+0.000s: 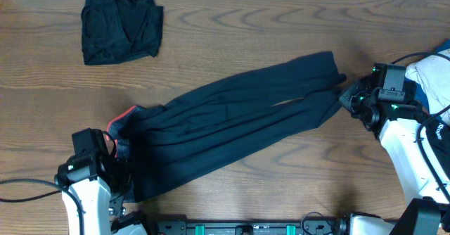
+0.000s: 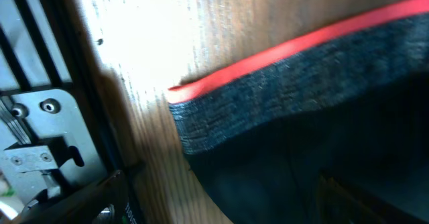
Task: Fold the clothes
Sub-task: 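Hold the waistband with the left gripper and leg ends with the right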
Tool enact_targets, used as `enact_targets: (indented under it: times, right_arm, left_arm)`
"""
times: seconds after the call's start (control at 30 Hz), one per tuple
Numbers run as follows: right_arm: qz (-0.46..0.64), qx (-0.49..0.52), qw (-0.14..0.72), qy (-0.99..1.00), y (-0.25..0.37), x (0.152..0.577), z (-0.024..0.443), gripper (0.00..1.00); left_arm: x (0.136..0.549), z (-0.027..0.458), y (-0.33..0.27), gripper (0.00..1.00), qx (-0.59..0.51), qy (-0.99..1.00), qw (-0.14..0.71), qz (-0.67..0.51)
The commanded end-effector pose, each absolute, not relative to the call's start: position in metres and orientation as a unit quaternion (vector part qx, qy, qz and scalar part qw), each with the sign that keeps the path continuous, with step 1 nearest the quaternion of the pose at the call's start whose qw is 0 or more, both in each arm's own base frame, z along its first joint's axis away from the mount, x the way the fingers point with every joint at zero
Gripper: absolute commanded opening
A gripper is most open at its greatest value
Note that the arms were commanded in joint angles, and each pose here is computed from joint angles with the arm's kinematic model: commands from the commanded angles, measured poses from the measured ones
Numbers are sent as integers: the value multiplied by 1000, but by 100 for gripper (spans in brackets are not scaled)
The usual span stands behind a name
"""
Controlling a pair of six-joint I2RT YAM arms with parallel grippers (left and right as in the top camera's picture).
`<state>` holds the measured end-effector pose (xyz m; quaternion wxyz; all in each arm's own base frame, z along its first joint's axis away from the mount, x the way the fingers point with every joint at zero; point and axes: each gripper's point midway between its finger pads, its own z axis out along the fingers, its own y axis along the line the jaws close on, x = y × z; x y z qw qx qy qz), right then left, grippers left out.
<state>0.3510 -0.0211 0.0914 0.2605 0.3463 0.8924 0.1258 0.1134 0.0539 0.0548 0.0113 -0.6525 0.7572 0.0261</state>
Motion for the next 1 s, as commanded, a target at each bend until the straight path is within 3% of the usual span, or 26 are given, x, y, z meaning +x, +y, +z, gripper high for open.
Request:
enact_targets:
  times: [0.0, 0.47, 0.97]
  right_arm:
    - [129, 331, 269, 895, -17, 356, 100, 2]
    - [126, 333, 261, 897, -17, 352, 98, 2]
    - [125, 331, 266, 897, -18, 355, 104, 2]
  left_arm:
    - [82, 49, 57, 90, -661, 744, -41, 88]
    - [96, 27, 63, 90, -660, 742, -65, 98]
    - [112, -18, 61, 90, -643, 763, -26, 60]
